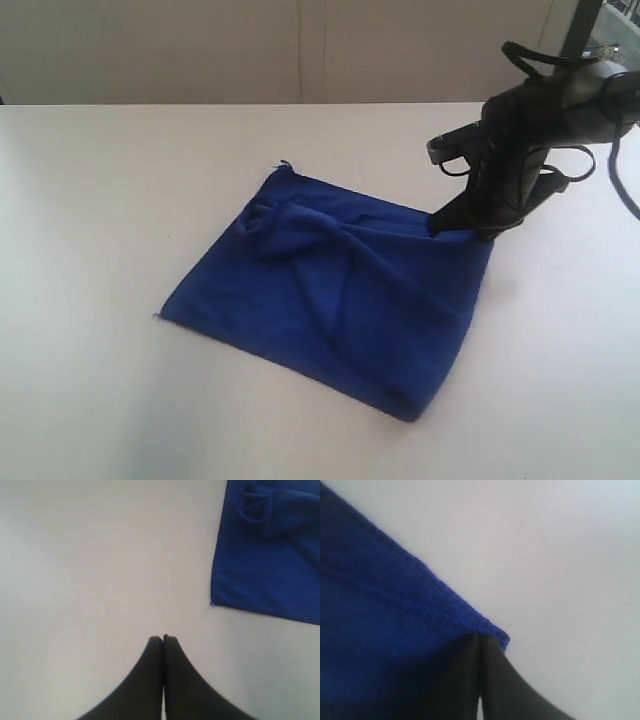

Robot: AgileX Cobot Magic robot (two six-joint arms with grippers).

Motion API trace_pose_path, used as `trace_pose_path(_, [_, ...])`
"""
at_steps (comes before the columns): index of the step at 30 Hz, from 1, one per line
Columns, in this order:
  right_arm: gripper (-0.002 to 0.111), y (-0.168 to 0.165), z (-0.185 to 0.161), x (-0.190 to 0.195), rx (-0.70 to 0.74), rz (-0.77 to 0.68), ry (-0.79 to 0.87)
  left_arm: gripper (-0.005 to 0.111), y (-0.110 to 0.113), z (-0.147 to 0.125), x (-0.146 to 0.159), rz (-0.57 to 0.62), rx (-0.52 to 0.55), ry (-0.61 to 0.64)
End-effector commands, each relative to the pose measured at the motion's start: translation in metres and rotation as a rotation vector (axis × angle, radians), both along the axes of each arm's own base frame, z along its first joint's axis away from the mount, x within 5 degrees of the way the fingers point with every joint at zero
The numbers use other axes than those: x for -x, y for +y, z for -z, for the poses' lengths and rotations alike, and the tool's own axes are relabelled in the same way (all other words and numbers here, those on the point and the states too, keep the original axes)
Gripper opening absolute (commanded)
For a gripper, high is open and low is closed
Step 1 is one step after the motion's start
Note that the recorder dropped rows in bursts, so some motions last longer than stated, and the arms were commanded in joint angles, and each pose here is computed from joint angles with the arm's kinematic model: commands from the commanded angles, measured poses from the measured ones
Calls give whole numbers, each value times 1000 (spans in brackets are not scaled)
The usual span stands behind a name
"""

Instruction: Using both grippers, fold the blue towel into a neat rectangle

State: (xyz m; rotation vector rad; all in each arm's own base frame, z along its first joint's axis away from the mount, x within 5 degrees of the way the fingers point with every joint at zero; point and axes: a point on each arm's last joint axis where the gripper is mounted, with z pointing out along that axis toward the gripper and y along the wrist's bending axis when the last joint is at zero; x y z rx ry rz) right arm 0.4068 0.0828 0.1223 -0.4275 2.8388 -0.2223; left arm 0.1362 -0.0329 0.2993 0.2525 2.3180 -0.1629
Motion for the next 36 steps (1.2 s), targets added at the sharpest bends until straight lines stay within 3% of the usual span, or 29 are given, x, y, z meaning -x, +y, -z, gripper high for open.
trace_pose_path(1, [0, -15, 26, 49, 59, 53, 222, 0, -1, 1, 2, 6, 4, 3])
trace_pose_path(16, [0, 1, -1, 130, -59, -43, 62, 0, -1, 1, 2, 6, 4, 3])
trace_pose_path(29, [0, 18, -83, 102, -227, -78, -336, 0, -1, 1, 2, 6, 4, 3])
trace_pose_path(36, [0, 55, -71, 58, -257, -155, -378, 0, -1, 1, 2, 6, 4, 3])
